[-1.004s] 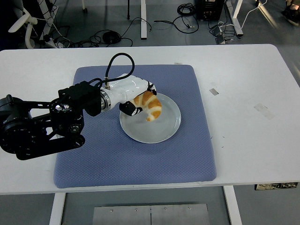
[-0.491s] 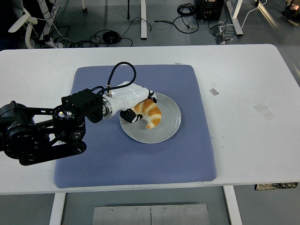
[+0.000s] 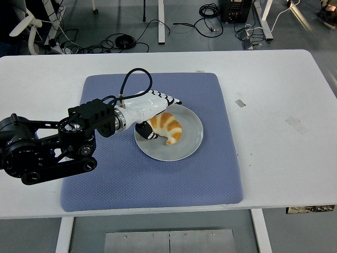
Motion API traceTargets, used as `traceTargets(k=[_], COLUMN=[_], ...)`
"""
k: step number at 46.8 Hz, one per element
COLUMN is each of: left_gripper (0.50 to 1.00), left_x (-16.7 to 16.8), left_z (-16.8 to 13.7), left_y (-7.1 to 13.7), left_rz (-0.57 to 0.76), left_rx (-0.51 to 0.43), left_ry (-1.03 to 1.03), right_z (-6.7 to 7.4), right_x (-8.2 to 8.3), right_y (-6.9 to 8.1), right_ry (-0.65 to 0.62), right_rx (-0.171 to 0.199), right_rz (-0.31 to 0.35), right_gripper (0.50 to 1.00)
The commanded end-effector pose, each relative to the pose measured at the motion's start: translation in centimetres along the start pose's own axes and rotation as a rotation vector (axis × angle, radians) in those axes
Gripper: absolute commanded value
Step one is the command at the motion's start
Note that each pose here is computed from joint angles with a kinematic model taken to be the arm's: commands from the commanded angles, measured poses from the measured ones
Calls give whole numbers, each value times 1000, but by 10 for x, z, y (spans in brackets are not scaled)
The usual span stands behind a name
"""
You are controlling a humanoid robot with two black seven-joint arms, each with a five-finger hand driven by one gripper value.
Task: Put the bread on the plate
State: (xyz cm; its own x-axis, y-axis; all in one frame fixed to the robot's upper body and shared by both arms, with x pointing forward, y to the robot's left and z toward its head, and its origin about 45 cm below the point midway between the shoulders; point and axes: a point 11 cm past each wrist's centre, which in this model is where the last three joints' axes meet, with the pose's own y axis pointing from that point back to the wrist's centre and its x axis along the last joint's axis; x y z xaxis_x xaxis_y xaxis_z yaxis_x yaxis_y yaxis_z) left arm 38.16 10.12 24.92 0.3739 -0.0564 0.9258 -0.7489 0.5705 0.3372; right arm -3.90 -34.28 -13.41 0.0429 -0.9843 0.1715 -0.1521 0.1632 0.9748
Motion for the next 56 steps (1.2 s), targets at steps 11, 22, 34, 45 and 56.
traceTargets(k=[11,22,34,45,56], left_gripper=[972,972,968,960,948], left_x=[39,86,102,122,129], left_z=[-1,-13,-37,-81,-126], left_y=[0,6,16,42,73], left_rz=[73,202,334,516,663], left_rx=[-2,-7,2,21,66], left_ry=[230,480,668,861,1004], right_z=[0,0,0,0,0], right_x=[0,0,0,0,0], right_y=[0,0,0,0,0], right_ry=[0,0,0,0,0], right_rx=[0,0,0,0,1], right_rz=[0,0,0,0,0], right_gripper=[1000,1000,1000,1000,1000])
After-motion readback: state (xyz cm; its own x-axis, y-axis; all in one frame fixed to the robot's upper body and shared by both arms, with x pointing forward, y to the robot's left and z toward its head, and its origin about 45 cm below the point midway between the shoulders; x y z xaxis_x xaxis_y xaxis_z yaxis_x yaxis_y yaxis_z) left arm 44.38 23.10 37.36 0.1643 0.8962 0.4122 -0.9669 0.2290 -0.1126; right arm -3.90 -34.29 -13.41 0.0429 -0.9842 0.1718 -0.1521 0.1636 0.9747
